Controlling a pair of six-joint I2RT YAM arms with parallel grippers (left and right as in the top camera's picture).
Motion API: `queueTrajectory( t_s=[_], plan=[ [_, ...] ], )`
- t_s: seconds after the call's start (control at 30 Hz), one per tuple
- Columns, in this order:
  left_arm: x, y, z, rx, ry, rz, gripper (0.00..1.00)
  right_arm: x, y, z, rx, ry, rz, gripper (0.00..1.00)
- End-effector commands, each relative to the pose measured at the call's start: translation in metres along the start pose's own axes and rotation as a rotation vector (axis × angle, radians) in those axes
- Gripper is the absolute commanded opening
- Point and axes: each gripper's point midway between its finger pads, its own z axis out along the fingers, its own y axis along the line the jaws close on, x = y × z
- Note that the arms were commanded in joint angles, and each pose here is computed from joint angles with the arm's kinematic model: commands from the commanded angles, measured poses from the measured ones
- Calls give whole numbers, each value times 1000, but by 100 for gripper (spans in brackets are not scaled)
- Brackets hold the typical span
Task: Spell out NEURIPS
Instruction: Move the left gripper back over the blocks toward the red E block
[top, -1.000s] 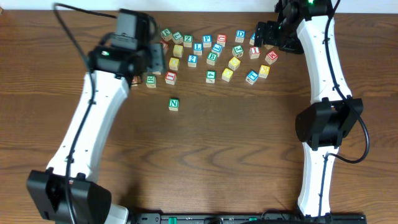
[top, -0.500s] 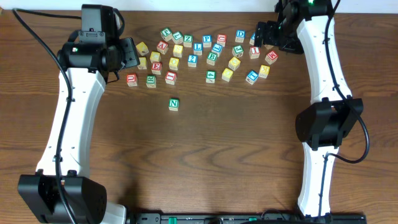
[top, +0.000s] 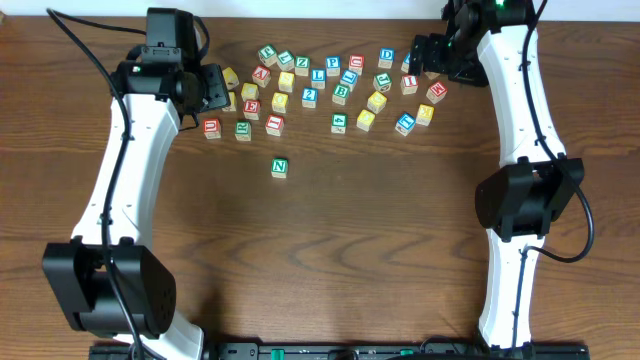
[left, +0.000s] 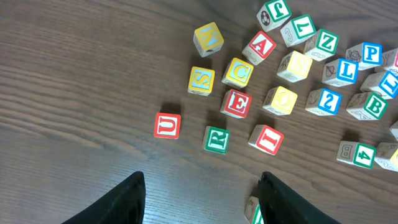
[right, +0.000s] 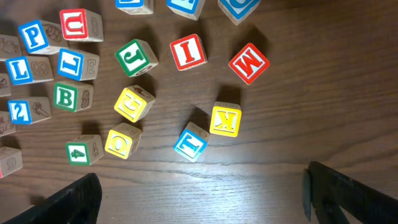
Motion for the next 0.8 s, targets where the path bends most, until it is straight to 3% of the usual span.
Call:
queueTrajectory(
  t_s=[0.0, 0.77],
  plan=[
    [-9, 5, 1, -19, -23, -14, 57, -3, 8, -11, -15, -28, -5, 99],
    [-29, -1, 9, 4, -96, -44, 57, -3, 8, -11, -15, -28, -5, 99]
  ],
)
